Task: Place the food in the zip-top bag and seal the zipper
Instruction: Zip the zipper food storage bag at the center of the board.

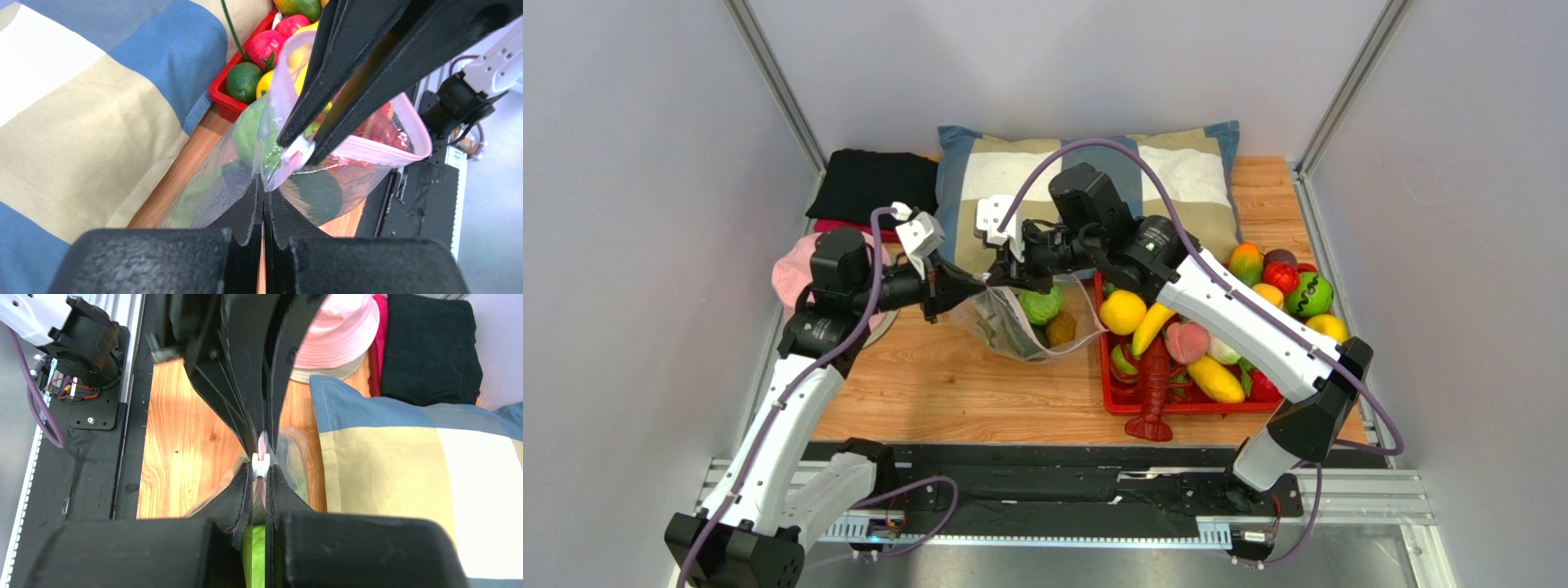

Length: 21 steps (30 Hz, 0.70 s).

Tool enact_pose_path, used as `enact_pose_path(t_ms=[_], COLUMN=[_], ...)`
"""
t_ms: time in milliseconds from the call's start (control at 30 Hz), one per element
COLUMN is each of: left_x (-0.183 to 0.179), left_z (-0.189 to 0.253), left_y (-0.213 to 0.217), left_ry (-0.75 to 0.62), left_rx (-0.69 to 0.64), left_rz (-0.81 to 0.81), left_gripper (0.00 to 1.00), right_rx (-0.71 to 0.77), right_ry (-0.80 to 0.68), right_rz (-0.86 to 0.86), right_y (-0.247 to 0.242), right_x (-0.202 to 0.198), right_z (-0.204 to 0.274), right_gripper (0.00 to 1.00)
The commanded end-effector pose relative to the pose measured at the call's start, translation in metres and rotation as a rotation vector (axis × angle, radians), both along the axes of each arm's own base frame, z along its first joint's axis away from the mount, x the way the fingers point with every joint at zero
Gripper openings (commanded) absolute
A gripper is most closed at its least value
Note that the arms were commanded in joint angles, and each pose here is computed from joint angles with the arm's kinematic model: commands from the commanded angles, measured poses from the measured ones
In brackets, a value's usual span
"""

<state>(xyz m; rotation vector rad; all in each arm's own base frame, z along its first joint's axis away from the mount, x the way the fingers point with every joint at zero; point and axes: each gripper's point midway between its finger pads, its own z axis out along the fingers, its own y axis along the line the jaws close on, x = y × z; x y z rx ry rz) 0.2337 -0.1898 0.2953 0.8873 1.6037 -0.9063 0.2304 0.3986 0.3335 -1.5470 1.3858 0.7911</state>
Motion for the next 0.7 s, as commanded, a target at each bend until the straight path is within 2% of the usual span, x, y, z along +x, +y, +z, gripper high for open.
enact_pose_path(t_ms=[0, 333, 667], left_x=[0.004, 0.007, 0.02], left_z=[0.04, 0.047, 0.055], left_y=[0.012, 0.023, 0.043], left_ry=[-0.1, -0.061, -0.039], left_rx=[-0.055, -0.091, -0.12], left_rz=[0.077, 0.145, 0.243], left_gripper=[0.0, 0.0, 0.0], right_rx=[-0.051, -0.11, -0.215], right_ry=[0.004, 0.014, 0.03], right_rz=[-0.049, -0.088, -0.166], right_y=[-0.033, -0.062, -0.116], right_x=[0.005, 0.012, 0.025], right_z=[-0.005, -0.016, -0.042], right_gripper=[0.0, 0.0, 0.0])
